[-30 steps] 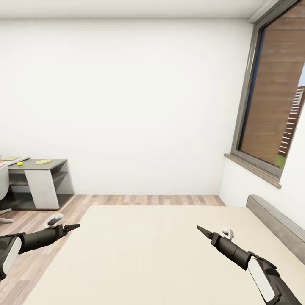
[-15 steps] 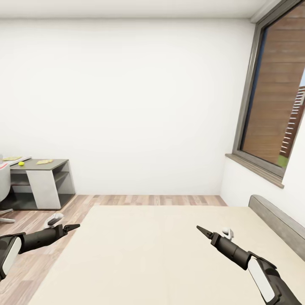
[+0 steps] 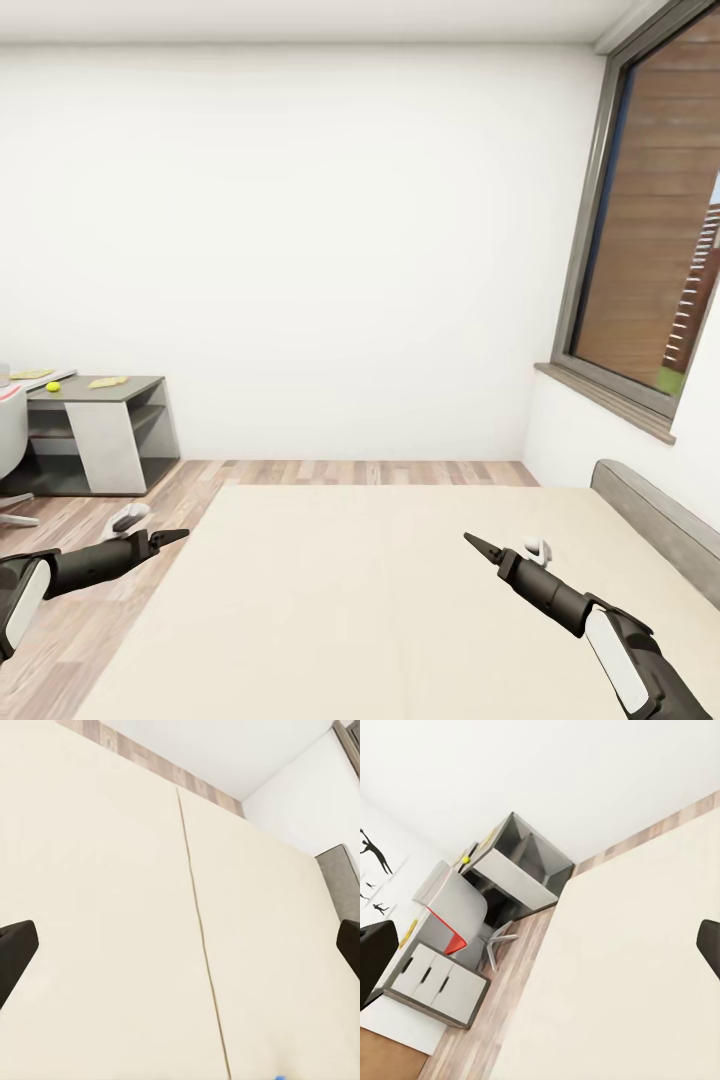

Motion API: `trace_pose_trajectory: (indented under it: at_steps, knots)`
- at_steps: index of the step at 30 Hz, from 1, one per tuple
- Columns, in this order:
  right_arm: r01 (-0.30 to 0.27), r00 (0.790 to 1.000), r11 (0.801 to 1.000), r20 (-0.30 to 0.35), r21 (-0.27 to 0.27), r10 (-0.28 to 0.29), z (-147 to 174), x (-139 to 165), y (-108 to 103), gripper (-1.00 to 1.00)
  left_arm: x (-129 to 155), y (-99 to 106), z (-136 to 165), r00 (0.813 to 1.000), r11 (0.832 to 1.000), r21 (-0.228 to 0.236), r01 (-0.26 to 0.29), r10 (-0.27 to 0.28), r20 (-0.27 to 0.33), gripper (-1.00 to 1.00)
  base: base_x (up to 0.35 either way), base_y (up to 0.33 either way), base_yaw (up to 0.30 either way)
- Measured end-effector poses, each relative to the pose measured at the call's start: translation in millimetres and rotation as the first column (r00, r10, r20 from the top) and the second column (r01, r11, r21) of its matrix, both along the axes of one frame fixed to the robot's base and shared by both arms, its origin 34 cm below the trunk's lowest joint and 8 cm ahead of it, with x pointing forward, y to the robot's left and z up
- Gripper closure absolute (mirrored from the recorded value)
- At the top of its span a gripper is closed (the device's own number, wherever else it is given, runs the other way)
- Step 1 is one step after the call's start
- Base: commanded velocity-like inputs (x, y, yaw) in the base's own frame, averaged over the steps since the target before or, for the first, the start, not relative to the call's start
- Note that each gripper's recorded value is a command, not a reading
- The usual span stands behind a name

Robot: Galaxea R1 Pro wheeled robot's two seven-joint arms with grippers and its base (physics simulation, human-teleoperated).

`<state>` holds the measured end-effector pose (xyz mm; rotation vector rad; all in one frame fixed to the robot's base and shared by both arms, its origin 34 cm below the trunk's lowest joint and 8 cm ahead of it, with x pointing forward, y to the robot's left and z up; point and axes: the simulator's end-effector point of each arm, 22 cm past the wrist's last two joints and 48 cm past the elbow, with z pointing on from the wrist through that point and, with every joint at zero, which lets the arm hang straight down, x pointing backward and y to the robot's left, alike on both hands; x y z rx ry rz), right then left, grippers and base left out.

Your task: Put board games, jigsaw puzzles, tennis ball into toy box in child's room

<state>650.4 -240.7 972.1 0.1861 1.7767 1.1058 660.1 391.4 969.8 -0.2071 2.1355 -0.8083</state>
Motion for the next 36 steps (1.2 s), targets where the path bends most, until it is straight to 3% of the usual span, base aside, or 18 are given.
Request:
trace_pose_trajectory:
  at_steps: [22,31,36]
  knots:
    - [0.017,1.000,1.000,-0.022,-0.017,-0.017,-6.2,1.7,-4.3,-1.00,0.3,-0.8,0.6,1.000,1.000,-0.001,0.001,-0.001,0.003,-1.00,0.000,0.009,0.000]
    - [0.104,0.982,0.982,-0.138,-0.156,-0.126,-36.6,14.9,-29.3,-1.00,0.4,-2.2,1.4,1.000,1.000,-0.005,0.004,-0.004,0.005,-1.00,0.000,0.000,0.000]
    - [0.122,0.945,0.959,-0.266,-0.257,-0.192,-64.1,15.3,-44.3,-1.00,-0.8,-8.1,5.6,1.000,0.999,-0.026,0.026,-0.025,0.016,-1.00,0.000,0.000,0.000]
